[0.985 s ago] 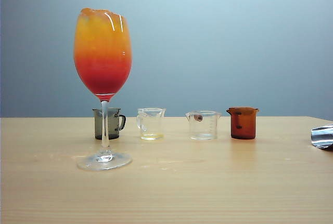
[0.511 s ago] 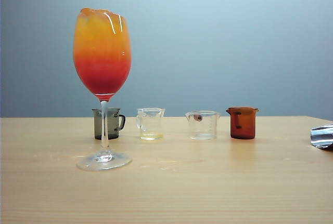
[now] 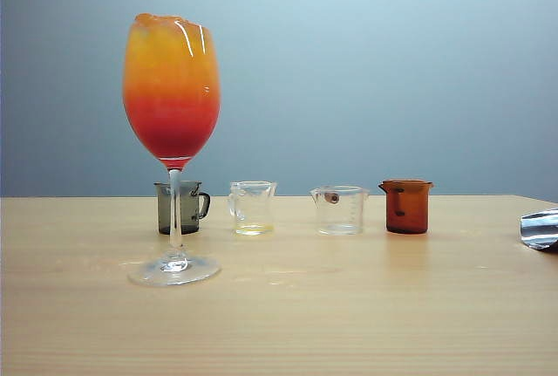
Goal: Pick up the fourth measuring cup from the left, pour the grenadine inside into the goblet, and finally put the measuring cup back in its original place.
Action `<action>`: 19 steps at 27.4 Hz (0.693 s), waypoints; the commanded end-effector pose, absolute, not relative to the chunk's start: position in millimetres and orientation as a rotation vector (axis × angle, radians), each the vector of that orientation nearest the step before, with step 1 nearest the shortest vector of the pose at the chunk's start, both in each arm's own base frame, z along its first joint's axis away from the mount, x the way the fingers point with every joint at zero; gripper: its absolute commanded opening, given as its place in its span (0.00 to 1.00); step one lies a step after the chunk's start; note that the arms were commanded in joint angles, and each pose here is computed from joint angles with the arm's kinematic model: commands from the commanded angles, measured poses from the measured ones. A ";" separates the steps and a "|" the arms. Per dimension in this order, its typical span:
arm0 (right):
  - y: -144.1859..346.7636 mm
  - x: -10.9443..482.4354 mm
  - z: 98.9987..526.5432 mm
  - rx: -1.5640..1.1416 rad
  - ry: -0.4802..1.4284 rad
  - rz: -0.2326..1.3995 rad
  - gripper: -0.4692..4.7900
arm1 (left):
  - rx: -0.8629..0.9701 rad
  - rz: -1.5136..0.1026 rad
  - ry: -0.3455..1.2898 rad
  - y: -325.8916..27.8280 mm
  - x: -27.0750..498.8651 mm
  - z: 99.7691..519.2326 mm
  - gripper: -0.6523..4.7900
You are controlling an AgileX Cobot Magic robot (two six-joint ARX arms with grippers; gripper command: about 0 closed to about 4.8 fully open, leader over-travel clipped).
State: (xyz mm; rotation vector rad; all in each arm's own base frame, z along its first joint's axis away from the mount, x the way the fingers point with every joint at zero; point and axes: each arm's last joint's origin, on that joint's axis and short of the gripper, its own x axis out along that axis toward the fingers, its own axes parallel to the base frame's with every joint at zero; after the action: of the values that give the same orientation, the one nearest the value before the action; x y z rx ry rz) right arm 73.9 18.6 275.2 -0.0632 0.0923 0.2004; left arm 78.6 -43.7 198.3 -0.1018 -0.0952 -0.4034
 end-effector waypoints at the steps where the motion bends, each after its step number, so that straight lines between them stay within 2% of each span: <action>1: 18.5 72.9 278.2 -0.058 0.072 0.203 0.08 | -0.110 -0.339 -0.138 -41.4 79.1 201.9 0.11; 7: 18.5 72.9 278.2 -0.058 0.072 0.203 0.08 | -0.076 -0.174 -0.148 -19.3 87.7 201.6 0.11; 15: 18.4 73.0 278.2 -0.058 0.072 0.202 0.08 | -0.051 -0.051 -0.053 -2.6 90.9 191.8 0.11; 19: 18.4 73.0 278.2 -0.058 0.072 0.202 0.08 | -0.033 -0.036 -0.073 -1.2 94.0 183.6 0.11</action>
State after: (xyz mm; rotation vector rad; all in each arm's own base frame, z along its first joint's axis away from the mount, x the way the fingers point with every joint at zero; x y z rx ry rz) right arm 73.8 18.6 275.3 -0.0634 0.0915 0.2008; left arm 92.8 -1.0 185.3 -0.0386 -0.0473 -0.0284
